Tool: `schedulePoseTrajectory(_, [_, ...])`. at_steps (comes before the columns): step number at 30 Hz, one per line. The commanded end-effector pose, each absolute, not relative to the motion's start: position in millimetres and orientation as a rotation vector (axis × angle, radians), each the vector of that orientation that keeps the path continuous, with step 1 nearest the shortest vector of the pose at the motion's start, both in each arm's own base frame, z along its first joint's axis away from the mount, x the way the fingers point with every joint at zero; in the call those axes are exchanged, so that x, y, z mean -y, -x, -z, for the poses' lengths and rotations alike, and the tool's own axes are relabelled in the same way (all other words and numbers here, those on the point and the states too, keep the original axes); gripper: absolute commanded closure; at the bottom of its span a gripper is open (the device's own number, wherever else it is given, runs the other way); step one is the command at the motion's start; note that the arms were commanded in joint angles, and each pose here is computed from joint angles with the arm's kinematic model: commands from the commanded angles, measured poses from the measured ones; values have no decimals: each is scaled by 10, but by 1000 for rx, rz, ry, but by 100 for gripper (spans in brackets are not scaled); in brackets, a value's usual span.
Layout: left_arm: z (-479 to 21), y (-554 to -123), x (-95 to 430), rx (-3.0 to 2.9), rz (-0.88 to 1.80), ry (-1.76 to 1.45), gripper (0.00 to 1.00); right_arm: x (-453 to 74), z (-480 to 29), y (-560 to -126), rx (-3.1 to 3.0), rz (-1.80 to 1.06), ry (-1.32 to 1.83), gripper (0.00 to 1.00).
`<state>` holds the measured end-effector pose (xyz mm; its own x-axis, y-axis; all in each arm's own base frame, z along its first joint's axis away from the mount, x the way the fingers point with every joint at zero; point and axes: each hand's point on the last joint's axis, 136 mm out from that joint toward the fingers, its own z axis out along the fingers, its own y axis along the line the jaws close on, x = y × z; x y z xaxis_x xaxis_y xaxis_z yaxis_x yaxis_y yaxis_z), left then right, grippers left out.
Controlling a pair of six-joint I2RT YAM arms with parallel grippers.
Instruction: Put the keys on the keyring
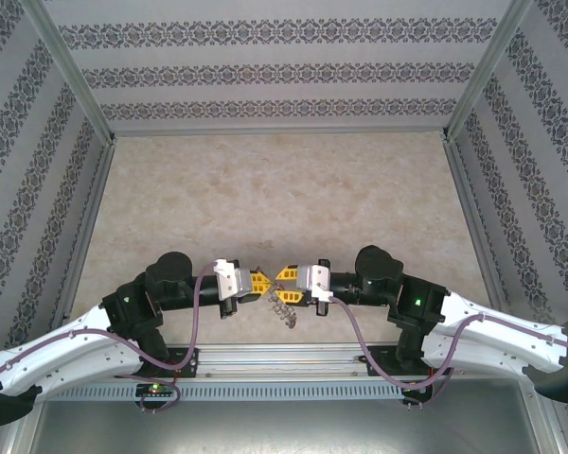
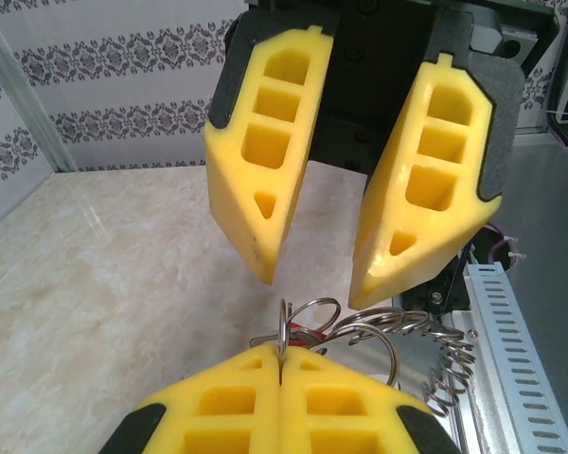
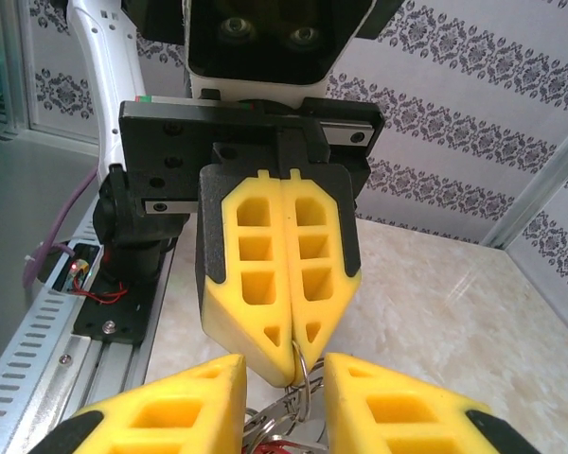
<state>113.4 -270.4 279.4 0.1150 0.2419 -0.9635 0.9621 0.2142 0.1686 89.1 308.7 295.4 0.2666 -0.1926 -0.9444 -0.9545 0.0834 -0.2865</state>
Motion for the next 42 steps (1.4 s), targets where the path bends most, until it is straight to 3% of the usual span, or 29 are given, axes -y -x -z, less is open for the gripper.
schedulePoseTrajectory(1, [-3003,-1081,2731,-1254,825,-1247,100,-3077,-3050,-967,-1185,-831,1321,72])
schedulePoseTrajectory(33, [-3044,-1037,2716,-1241,842,-1251,100,-3082,-2907,-967,-1221,-864,1349,75])
schedulePoseTrajectory(42, [-3042,-1035,2721,-1244,848,-1253,100,-3123,-2892,-1002,-1230,-857,1360,87])
